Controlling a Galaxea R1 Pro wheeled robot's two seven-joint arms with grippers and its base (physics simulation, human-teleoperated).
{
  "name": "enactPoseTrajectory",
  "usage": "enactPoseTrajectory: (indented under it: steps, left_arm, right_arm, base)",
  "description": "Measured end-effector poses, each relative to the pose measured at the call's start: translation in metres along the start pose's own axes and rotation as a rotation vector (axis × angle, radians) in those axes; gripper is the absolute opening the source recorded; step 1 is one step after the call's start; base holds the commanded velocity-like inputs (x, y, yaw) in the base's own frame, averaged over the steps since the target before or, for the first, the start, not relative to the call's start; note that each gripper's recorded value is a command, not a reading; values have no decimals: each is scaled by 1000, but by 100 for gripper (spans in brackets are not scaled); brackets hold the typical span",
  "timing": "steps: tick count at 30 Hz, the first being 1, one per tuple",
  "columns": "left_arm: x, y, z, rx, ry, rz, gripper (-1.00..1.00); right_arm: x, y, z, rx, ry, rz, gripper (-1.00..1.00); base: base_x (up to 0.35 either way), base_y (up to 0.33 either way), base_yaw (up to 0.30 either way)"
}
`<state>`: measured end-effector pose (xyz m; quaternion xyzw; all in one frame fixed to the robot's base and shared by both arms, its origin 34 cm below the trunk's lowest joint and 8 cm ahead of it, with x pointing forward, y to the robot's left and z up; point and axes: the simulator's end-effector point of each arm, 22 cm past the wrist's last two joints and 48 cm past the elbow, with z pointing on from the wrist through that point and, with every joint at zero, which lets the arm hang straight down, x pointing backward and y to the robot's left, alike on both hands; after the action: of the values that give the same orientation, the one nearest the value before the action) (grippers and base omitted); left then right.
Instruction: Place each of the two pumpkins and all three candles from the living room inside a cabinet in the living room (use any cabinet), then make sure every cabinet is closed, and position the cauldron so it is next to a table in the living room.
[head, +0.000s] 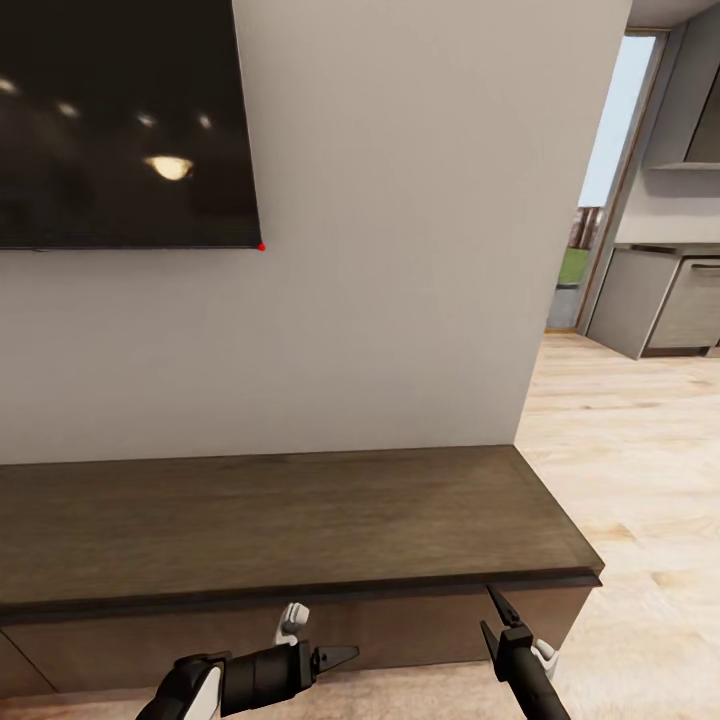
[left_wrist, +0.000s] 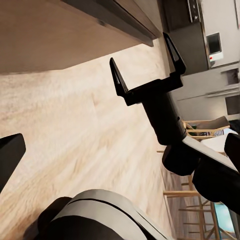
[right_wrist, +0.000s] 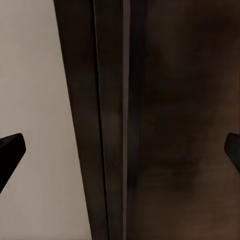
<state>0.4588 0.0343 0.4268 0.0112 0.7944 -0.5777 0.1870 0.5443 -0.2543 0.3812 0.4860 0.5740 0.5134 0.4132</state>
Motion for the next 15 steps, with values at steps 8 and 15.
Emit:
enactPoseTrajectory:
  steps: [8,15]
  left_arm:
    - [2,4,2,-2,4,-12,100]
    - [2,4,2,-1,3,-12,100]
  right_arm:
    - [0,-6,-1,11,1,2,100]
    - [3,-4,0,5,12,7,100]
  base:
    - [0,0,0]
    - [0,0,0]
